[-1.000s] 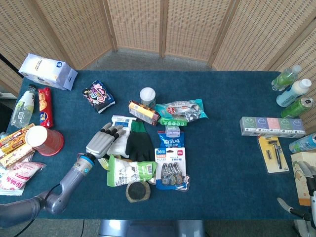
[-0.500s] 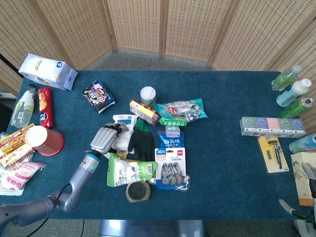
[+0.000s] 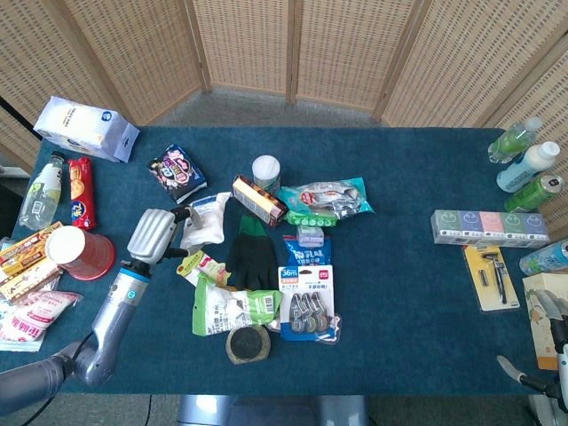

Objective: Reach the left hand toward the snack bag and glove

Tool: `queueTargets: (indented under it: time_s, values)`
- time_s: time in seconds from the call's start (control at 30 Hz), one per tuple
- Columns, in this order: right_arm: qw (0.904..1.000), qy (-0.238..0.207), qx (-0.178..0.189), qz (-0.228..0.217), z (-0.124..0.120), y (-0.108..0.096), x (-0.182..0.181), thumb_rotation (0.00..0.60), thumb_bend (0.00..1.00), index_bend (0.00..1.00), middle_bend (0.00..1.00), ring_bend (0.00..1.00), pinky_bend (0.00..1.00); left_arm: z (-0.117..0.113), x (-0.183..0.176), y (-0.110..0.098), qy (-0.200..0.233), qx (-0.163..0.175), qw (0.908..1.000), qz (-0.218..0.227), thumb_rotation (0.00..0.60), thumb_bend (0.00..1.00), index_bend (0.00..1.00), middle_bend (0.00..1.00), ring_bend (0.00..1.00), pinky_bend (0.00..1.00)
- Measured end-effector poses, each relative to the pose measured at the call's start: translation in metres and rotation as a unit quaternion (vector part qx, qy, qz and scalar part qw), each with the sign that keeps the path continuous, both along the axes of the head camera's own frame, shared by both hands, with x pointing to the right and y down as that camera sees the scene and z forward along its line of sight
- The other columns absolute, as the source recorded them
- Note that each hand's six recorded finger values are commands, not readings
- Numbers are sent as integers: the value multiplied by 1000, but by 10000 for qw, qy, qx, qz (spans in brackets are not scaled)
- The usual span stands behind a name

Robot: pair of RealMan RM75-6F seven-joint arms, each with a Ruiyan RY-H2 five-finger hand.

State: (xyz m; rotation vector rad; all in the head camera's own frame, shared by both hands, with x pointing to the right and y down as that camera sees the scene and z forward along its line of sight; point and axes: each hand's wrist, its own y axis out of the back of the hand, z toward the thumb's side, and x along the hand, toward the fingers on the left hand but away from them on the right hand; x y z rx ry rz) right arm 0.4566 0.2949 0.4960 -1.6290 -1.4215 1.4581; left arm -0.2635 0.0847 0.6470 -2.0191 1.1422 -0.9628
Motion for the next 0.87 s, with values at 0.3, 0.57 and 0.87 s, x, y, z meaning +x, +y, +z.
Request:
queueTargets:
  time_s: [0.3,0.57,0.87]
  values:
    - [10000,-38,-13,-11,2,1,1,580,143,0,0,0,0,-48,-6,-11,506,423,9977,-127,600,539,649,638,850,828]
    - [9999,-162,-23,-50,10,0,0,579,146,0,0,0,0,-107,-1,-18,966,946,9907,-150,600,535,649,639,851,825]
    - [9998,-191,19,-50,9,2,1,576,142,0,0,0,0,-159,0,-24,1208,1396,9827,-164,600,532,649,638,850,823]
